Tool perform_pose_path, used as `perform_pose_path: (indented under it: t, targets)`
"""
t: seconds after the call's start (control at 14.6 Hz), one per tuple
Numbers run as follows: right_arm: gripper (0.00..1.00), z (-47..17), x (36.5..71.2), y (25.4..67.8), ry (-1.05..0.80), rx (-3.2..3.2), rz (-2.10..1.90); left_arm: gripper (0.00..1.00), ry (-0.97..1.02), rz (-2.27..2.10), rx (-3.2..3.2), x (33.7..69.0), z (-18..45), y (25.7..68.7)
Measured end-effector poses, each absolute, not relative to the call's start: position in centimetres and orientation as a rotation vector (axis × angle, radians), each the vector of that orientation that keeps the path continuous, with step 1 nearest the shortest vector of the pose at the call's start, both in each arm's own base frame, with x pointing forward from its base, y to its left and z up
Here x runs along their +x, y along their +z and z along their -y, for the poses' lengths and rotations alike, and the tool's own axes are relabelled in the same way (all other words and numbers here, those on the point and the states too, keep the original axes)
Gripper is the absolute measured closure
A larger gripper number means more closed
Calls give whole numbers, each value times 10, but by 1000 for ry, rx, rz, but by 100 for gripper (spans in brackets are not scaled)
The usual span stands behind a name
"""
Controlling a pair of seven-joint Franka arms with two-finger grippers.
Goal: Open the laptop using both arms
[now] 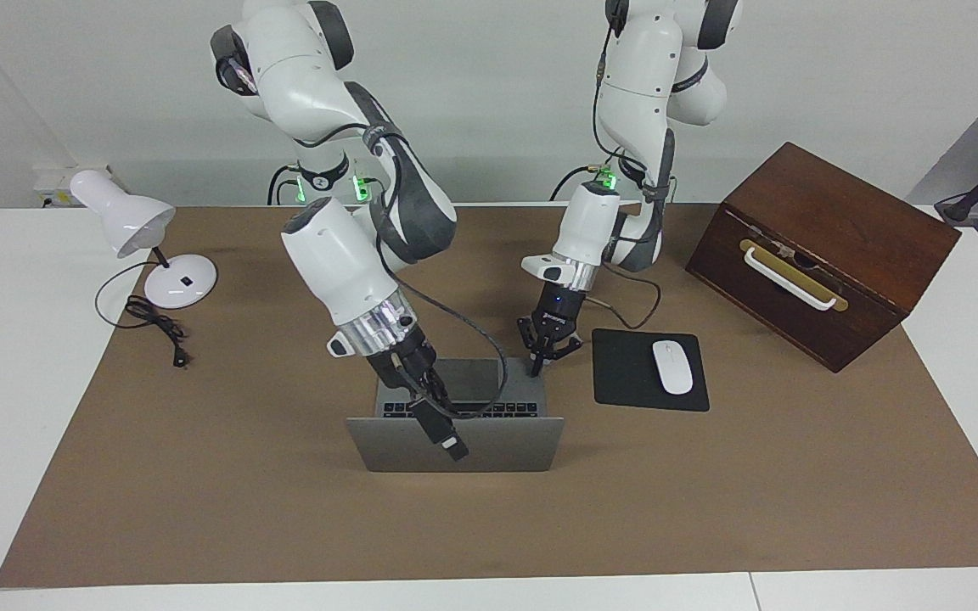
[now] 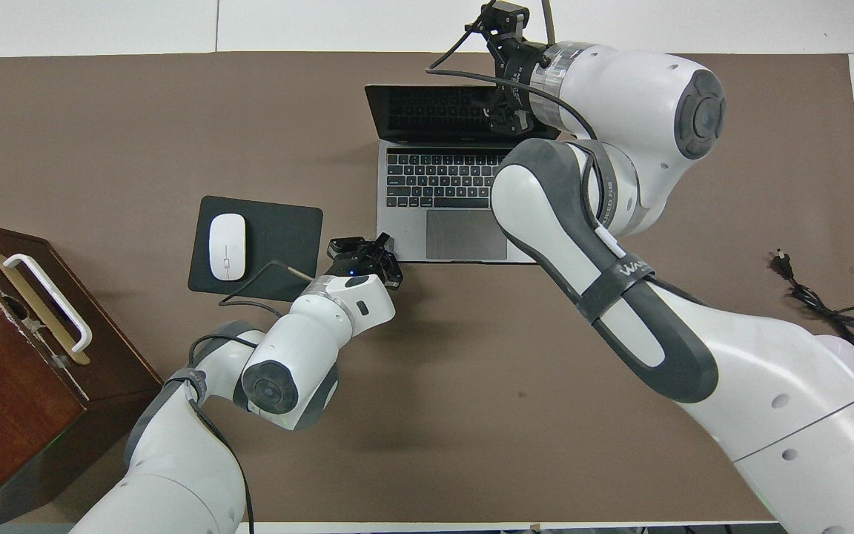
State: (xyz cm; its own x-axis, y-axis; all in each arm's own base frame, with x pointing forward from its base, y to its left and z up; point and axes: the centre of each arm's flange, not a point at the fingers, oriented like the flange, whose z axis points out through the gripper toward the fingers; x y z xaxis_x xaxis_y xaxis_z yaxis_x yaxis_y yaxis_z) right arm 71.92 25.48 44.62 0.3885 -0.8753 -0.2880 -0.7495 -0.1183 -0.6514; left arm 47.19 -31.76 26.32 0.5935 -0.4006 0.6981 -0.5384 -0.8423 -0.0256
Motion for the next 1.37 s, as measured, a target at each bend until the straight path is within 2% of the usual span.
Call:
perform_pose_path:
  t: [0.34,0.55,0.82,1.03,1.37]
  targets:
    - [0,-258,718,453,-181,-1924,-1391,99,1083,784,2632,472,318,263]
    - [0,-260,711,472,-138,-1959,-1378,99,1083,780,2632,472,318,263]
    - [0,-239,689,538,-49,-2041,-1362,99,1091,749,2626,475,320,268]
    - [0,-203,663,593,-65,-2204,-1259,99,1064,729,2647,482,318,275]
    - [0,-144,619,645,-196,-2675,-770,99,933,690,2723,508,312,341]
